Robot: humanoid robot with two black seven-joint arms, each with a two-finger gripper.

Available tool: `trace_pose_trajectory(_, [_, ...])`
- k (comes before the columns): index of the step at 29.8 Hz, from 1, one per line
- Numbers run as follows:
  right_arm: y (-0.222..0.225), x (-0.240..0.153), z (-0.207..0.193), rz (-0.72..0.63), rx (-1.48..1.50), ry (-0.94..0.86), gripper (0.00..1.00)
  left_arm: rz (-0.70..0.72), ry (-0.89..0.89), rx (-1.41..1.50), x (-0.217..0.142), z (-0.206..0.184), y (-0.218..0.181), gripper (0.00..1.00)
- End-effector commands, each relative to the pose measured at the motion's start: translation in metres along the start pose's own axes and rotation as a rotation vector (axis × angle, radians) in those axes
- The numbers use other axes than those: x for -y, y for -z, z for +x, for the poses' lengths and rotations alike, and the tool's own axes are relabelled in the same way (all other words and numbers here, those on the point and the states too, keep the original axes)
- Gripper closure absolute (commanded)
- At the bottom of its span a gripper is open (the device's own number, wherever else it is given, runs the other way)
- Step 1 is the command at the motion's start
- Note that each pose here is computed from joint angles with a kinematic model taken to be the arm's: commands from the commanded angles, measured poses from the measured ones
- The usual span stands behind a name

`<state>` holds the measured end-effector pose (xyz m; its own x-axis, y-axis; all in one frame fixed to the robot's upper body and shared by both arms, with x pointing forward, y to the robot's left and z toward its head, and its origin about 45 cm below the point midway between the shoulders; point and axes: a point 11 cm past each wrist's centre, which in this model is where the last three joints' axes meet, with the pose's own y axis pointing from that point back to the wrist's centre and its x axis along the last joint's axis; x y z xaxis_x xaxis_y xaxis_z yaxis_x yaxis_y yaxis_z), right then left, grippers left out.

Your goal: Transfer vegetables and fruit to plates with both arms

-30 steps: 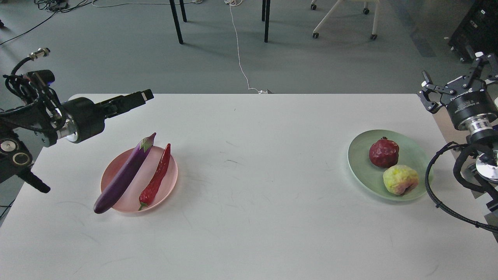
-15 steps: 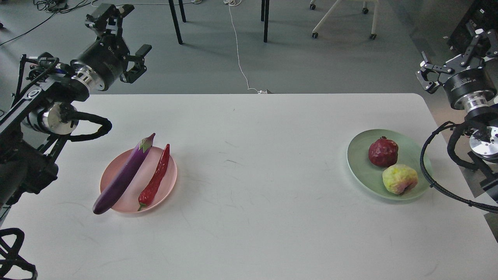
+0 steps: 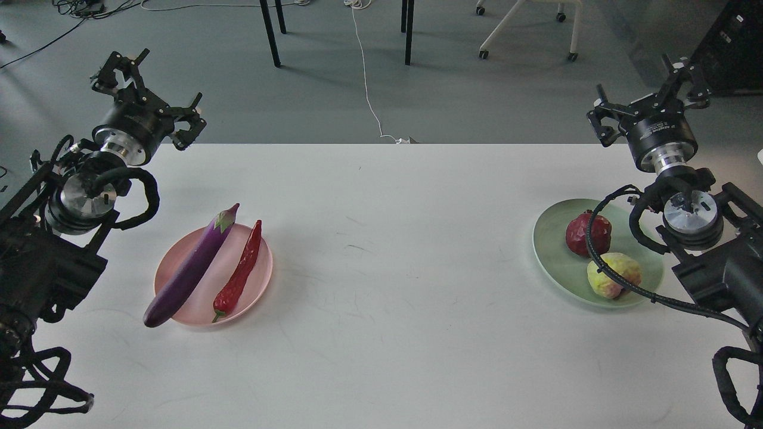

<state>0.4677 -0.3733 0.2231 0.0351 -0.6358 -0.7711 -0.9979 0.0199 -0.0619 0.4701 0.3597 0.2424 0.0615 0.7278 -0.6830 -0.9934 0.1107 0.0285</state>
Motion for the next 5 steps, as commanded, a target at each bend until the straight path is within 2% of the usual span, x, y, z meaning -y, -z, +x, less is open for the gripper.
trace_pose_trajectory(1, [-0.003, -0.001, 0.010, -0.006, -0.022, -0.030, 0.01, 0.013, 0.015, -0.017, 0.001, -0.003, 0.012, 0.02])
trace_pose_trajectory(5, [-0.010, -0.001, 0.005, -0.034, -0.042, -0.010, 0.01, 0.024, 0.020, -0.029, -0.004, 0.000, 0.024, 0.02])
